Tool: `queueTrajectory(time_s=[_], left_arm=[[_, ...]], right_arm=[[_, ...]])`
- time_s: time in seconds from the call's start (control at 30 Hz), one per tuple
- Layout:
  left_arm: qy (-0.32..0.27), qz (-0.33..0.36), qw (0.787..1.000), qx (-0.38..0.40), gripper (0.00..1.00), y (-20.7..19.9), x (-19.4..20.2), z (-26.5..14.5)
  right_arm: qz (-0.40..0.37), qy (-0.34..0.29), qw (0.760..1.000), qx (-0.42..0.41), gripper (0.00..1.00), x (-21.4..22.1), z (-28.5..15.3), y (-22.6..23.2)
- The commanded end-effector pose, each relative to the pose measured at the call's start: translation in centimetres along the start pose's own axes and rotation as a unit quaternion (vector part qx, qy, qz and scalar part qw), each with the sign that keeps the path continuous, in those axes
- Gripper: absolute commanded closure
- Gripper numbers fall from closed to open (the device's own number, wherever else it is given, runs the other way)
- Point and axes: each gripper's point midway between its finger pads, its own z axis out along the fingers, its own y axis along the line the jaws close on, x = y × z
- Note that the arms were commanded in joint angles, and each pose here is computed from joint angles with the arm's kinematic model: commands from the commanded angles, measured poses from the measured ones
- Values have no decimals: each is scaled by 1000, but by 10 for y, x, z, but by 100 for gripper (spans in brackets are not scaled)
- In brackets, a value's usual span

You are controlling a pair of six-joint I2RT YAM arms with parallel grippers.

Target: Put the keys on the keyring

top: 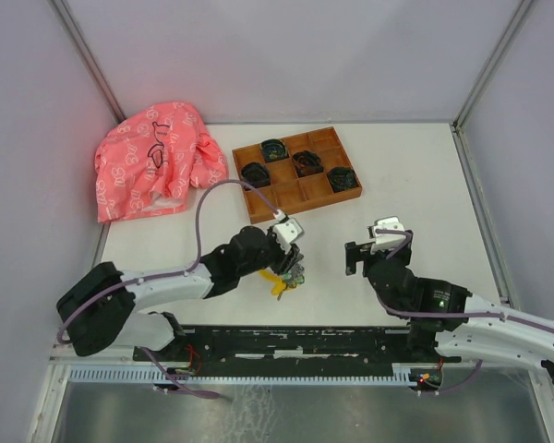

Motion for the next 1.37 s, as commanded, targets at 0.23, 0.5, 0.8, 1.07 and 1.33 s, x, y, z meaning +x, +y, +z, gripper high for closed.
queueTrajectory(time_s=[0.23, 0.5, 0.8, 1.07, 1.33], left_arm=[[-92, -191, 952, -220, 0, 63, -47, -112], [-218, -297, 885, -286, 1, 80, -75, -220], [-248, -308, 869, -299, 1, 81, -72, -269], [-207, -304, 879, -304, 1, 77, -47, -264], [-229, -299, 871, -316, 1, 82, -48, -275]], right_arm=[[37, -20, 999, 35, 0, -25, -19, -34], [54, -32, 998, 7, 0, -32, -35, -51], [49, -30, 997, 43, 0, -30, -37, -65], [37, -21, 998, 49, 0, -29, -35, -62], [31, -26, 998, 42, 0, -34, -34, -59]])
